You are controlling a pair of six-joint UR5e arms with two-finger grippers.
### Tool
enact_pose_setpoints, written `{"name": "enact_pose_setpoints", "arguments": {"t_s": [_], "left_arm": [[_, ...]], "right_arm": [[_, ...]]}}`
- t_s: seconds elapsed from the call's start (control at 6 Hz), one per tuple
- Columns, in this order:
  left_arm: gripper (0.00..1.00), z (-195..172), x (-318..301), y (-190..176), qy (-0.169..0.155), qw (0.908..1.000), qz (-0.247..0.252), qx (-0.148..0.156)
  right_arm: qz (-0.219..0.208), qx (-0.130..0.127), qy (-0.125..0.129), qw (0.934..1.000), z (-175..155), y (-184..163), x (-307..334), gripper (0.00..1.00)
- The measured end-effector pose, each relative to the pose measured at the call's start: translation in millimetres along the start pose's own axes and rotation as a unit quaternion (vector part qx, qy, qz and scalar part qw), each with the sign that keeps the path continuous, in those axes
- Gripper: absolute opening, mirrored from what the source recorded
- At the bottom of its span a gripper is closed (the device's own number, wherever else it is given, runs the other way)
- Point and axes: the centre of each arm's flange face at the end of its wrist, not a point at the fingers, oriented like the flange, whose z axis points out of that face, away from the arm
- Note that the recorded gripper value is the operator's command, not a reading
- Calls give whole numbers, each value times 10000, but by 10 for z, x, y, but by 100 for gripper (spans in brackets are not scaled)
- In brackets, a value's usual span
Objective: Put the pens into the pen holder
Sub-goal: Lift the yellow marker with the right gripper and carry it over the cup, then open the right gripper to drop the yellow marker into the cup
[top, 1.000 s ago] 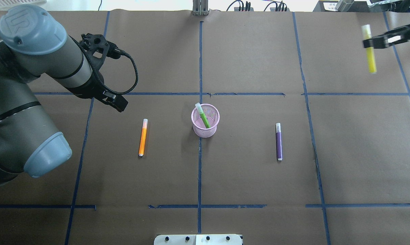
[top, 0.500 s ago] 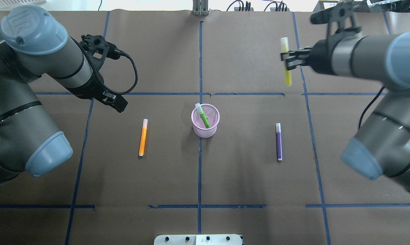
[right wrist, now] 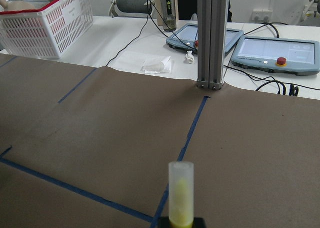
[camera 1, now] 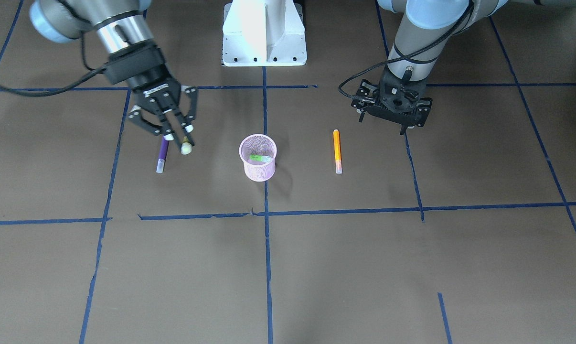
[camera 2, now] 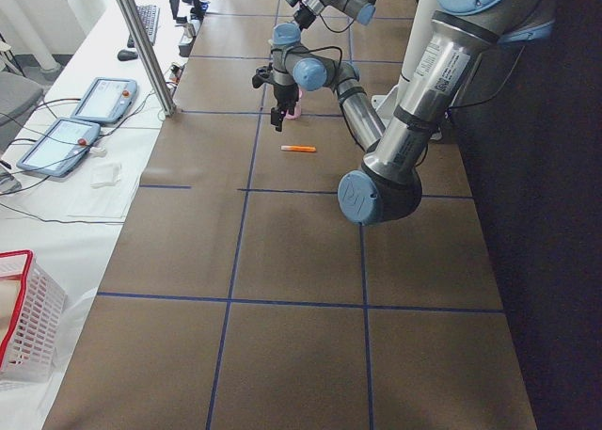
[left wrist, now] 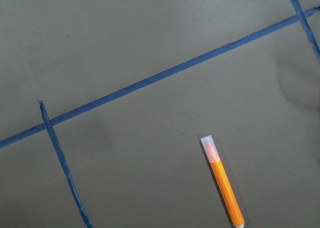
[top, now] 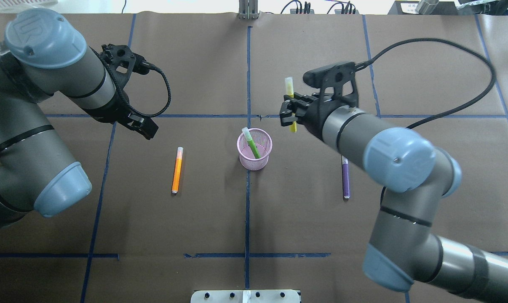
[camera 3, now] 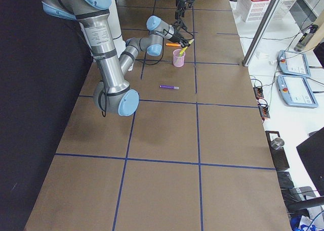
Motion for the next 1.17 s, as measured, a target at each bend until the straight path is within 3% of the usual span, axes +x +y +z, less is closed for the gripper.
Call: {"name": "enact_pose_setpoints", "arguments": {"t_s": [1.0,1.17], "left_arm": [[100,3,8,-1,6,10000,-7,-2],[100,4,10,0,11,10000,-6,-6]], "right_arm": [[104,245,491,9984,488,642,-617,1],[102,255,509,9983,522,684,-684,11]]}}
